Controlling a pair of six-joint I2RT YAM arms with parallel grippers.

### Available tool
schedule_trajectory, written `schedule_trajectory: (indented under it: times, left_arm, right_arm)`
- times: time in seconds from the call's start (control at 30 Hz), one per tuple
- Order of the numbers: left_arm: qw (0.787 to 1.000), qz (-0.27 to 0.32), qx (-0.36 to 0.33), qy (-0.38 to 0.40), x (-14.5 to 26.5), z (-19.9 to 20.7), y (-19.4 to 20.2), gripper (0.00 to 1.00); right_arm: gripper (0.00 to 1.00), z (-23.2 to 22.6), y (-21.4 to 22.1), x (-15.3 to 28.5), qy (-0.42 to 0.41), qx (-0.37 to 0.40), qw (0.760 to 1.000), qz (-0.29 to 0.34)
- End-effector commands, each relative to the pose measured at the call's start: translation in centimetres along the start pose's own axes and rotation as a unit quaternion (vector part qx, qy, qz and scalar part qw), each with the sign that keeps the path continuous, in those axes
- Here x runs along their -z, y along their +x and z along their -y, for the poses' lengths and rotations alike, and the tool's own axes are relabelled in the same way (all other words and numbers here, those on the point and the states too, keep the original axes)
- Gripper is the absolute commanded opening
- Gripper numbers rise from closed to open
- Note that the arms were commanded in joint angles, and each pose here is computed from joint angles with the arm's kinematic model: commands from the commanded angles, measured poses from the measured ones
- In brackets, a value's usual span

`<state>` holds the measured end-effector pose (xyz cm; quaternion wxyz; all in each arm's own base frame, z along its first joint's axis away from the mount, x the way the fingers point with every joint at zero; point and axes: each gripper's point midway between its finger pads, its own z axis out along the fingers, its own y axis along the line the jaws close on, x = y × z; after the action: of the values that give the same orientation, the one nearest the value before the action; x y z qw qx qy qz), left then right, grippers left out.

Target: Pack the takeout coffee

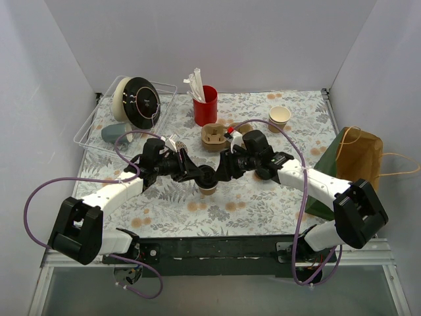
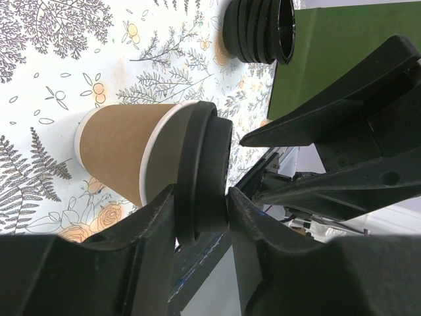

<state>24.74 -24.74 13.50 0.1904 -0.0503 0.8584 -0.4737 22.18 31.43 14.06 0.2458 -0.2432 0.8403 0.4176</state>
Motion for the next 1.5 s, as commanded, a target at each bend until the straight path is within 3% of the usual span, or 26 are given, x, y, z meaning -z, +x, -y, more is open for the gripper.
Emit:
schedule_trajectory:
  times: [0.0,0.33,1.0,1.47]
  left_arm:
    - [1.000,0.014,-0.021,0.016,0.6,1.9,-0.9,0.37]
    - [0.999,0.025,-0.024,0.025,1.0,3.1,-1.7,0.21]
    - [0.997,0.006,-0.010,0.080,0.5,5.6,0.0,0.18]
    - [0.998,0.003,-0.005,0.056,-0.2,3.8,1.0,0.18]
  right_arm:
    - [0.55,-0.7,-2.2,0.1,0.004,0.018,1.000,0.023]
    - [0.55,-0.7,-2.5,0.3,0.010,0.021,0.999,0.026]
    - [0.55,-0.8,-2.4,1.5,0.023,0.019,0.999,0.043]
    - [0.55,-0.4,-2.1,1.7,0.031,0.014,0.998,0.046]
